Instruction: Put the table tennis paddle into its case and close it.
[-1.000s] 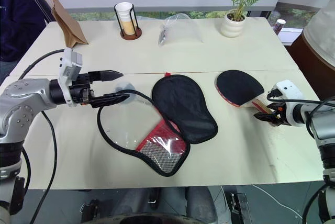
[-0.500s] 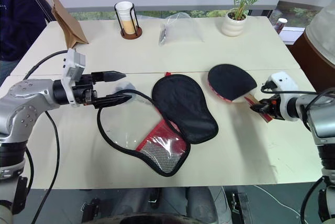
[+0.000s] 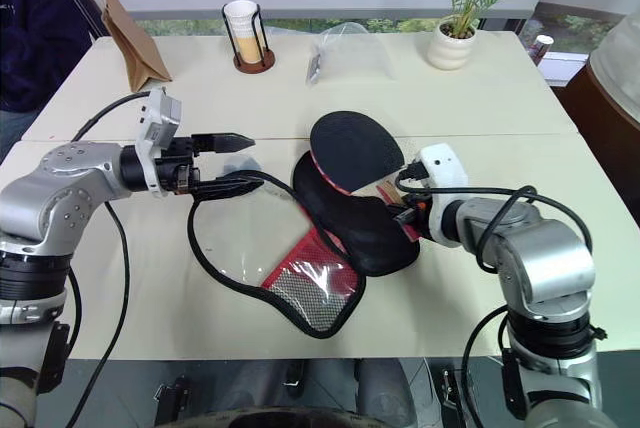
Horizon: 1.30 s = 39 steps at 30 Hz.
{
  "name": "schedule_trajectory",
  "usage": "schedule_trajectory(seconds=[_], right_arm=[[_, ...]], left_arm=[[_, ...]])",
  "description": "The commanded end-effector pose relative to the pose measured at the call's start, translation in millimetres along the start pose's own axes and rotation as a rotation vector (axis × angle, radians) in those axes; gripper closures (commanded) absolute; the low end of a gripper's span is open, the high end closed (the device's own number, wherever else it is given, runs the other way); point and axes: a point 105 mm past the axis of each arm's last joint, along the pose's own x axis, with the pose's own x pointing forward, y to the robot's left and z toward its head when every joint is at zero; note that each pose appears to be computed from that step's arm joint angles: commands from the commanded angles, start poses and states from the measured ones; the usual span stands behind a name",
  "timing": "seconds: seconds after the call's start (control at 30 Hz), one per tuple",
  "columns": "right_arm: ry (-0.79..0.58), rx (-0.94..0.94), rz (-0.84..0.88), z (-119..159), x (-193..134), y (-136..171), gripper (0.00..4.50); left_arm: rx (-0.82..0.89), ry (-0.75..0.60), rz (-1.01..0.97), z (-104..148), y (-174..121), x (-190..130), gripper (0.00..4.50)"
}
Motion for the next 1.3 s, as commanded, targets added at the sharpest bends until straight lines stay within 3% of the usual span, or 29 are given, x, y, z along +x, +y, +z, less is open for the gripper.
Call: schedule_trajectory(seconds=[0.03,0.57,0.8,1.03,1.3], right_arm=[[-0.037,-0.012,-0.006,8.7,2.0,7.9,3.70],[0.062,-0.053,0.045,-7.3,24.5,30.8,3.70],[0.018,-0.078,0.102,2.1,14.4,32.4,0.16],[-0.185,-0.297,0.326,39.0,-37.0,37.2,0.07],[-0.252,-0.424,0.351,60.3,-47.8,13.6,0.07]], left_arm=[[0.049,-0.008,0.002,9.8,0.6,-3.2,0.01],[0.059,-0.009,0.034,9.9,-3.6,-9.4,0.01],[0.047,0.035,0.078,-1.1,-3.7,-20.4,0.01],[0.064,0.204,0.166,-15.1,6.7,-73.8,0.01],[0.064,0.369,0.191,-36.2,9.9,-119.3,0.01]])
